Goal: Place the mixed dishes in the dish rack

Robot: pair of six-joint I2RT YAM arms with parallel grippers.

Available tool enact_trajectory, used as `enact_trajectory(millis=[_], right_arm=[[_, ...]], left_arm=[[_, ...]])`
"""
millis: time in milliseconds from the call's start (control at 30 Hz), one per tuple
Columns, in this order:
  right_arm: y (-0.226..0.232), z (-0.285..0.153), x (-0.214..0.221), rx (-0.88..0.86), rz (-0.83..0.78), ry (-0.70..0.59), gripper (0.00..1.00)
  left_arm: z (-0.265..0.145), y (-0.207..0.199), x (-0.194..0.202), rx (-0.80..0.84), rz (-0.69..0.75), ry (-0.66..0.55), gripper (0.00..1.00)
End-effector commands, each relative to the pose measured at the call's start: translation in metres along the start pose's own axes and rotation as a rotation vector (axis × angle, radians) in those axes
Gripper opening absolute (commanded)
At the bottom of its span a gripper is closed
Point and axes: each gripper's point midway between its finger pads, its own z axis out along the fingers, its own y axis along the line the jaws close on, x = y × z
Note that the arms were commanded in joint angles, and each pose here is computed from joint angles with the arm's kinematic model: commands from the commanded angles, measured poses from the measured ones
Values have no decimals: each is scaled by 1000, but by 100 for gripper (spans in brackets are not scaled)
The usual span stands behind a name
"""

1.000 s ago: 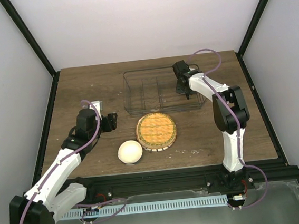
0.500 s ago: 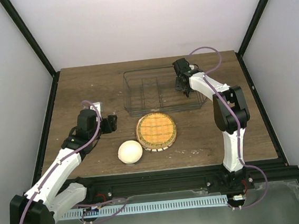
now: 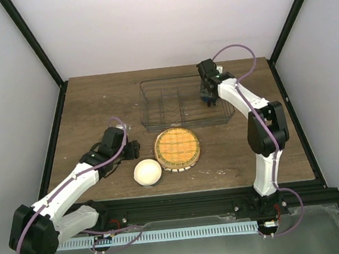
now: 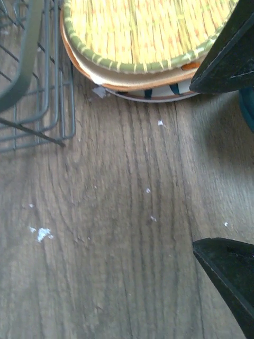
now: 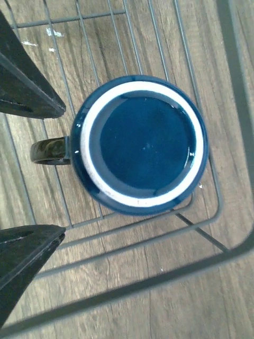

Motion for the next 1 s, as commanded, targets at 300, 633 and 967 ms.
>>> enact_trajectory(millis=[300,633,967], right_arm=[[22,-84,6,-143,-65,-91,76],[14,-110,19,-166,-69,-108,78],[5,-122,19,-163,-58,-127,78]], left_arm=[[0,14,40,-69,-17,135,78],[-5,-3,81,-72,10,231,80],[3,0,106,-68,-10,276,78]])
